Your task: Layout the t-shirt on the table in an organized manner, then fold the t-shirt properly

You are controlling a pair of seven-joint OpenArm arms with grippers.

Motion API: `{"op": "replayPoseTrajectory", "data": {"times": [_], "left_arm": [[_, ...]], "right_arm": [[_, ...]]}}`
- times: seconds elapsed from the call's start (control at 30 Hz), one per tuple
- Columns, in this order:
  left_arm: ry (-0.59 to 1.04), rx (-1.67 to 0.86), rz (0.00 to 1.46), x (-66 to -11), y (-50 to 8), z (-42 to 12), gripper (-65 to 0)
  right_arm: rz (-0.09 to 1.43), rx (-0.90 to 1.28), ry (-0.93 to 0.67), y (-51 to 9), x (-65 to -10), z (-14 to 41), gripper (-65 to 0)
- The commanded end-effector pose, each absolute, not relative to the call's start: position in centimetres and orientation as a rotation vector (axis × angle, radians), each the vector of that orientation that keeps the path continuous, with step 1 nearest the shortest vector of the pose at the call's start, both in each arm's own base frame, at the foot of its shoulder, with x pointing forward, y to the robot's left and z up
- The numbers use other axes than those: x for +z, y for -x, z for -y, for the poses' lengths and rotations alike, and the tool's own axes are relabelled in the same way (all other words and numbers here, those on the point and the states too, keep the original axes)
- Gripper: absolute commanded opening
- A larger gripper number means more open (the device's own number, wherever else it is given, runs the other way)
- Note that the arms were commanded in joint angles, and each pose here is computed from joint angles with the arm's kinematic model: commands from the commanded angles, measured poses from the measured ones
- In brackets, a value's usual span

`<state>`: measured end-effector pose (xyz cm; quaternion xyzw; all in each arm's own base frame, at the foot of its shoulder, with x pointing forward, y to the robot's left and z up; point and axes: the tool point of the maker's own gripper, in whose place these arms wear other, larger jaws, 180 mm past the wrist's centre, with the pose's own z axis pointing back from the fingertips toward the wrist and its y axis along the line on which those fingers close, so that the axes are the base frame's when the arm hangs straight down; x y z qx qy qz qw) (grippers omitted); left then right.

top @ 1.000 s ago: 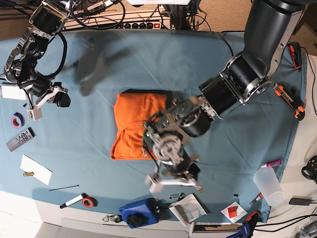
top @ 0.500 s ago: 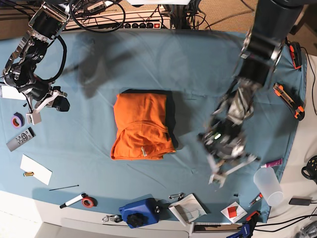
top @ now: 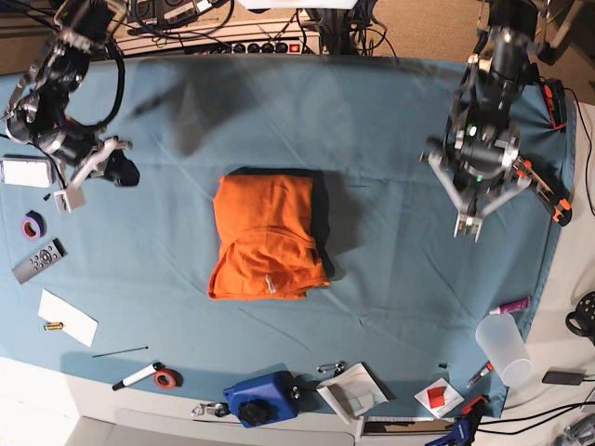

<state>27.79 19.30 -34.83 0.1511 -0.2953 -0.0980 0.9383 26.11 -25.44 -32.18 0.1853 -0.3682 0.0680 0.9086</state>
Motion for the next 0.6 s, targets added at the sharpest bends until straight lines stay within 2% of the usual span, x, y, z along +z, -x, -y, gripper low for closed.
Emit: {"op": "replayPoseTrajectory", "data": {"times": [0.0,0.17,0.57], "left_arm": [[-0.329,-0.205,0.642,-33.8,-27.9,-19.7,-65.0],[-0.316,-0.233,0.524,-36.7,-23.1,-19.7,-65.0],[-0.385,-0.272,0.292,-40.1,-13.0,-21.4,-65.0]], "right_arm": [[0.819,0.181,-0.364,-26.5,-30.3,25.4,-65.0],[0.784,0.246,-0.327,-23.3,-30.3,23.6,-65.0],[0.540,0.158,-0.414,-13.3,-35.4,20.7,-65.0]]}}
